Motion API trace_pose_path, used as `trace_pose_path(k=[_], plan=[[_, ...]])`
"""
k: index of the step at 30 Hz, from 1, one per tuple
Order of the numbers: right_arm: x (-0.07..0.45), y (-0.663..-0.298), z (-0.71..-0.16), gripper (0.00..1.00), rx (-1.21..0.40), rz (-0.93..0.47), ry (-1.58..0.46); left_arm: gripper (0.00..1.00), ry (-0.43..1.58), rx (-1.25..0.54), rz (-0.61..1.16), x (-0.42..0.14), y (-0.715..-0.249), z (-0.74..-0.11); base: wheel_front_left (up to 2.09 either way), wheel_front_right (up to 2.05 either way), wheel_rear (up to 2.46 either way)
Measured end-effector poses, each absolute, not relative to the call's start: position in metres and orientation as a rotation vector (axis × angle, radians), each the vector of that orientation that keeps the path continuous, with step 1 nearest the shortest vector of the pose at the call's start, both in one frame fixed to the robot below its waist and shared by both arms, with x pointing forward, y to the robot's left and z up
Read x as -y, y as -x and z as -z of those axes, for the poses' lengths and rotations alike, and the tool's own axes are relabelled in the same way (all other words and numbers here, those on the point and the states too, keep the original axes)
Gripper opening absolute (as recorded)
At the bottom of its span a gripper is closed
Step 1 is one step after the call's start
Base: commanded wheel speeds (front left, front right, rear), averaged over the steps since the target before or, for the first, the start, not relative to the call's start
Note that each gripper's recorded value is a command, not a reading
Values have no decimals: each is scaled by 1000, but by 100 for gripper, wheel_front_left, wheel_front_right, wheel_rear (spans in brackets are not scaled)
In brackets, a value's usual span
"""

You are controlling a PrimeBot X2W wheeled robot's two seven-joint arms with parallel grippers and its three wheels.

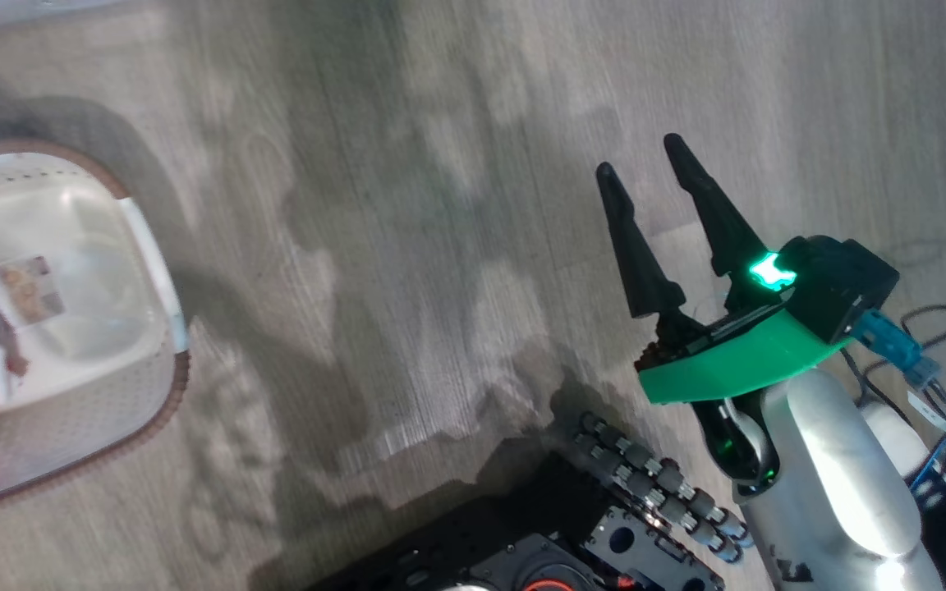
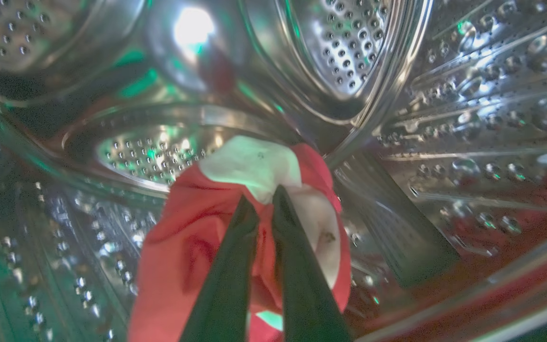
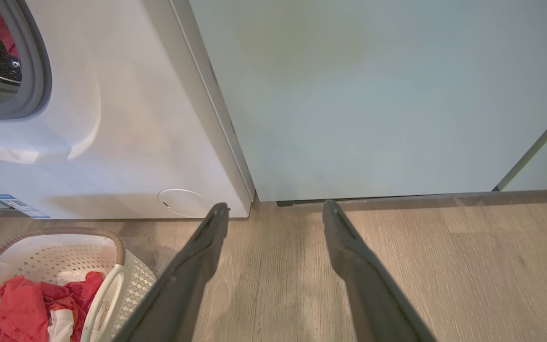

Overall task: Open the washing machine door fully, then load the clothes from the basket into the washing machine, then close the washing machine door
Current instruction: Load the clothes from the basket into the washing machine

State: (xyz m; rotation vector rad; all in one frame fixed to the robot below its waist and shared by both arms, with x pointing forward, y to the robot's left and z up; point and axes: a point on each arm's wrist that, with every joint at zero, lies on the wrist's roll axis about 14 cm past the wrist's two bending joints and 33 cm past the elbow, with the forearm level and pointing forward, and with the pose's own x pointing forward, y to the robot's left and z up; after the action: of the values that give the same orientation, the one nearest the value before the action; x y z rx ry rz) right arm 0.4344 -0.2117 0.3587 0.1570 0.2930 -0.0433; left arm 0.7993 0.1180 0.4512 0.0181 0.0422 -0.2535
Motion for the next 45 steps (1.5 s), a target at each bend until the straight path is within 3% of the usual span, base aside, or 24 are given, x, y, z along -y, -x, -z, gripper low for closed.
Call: trace_pose_path(k=[11, 29, 30, 45], plan=[[218, -435, -354, 100, -308, 62, -164, 0, 8, 196, 137, -131, -831, -491, 0, 0, 0], [220, -433, -353, 100, -313, 66, -159, 0, -49, -142, 229, -106, -825, -399, 0, 0, 0], [220, -433, -354, 100, -310, 66, -159, 100, -52, -140, 227, -107, -825, -400, 0, 0, 0], [224, -443, -390, 100, -210, 60, -128, 100, -3, -149, 262, -92, -786, -412, 0, 0, 0]])
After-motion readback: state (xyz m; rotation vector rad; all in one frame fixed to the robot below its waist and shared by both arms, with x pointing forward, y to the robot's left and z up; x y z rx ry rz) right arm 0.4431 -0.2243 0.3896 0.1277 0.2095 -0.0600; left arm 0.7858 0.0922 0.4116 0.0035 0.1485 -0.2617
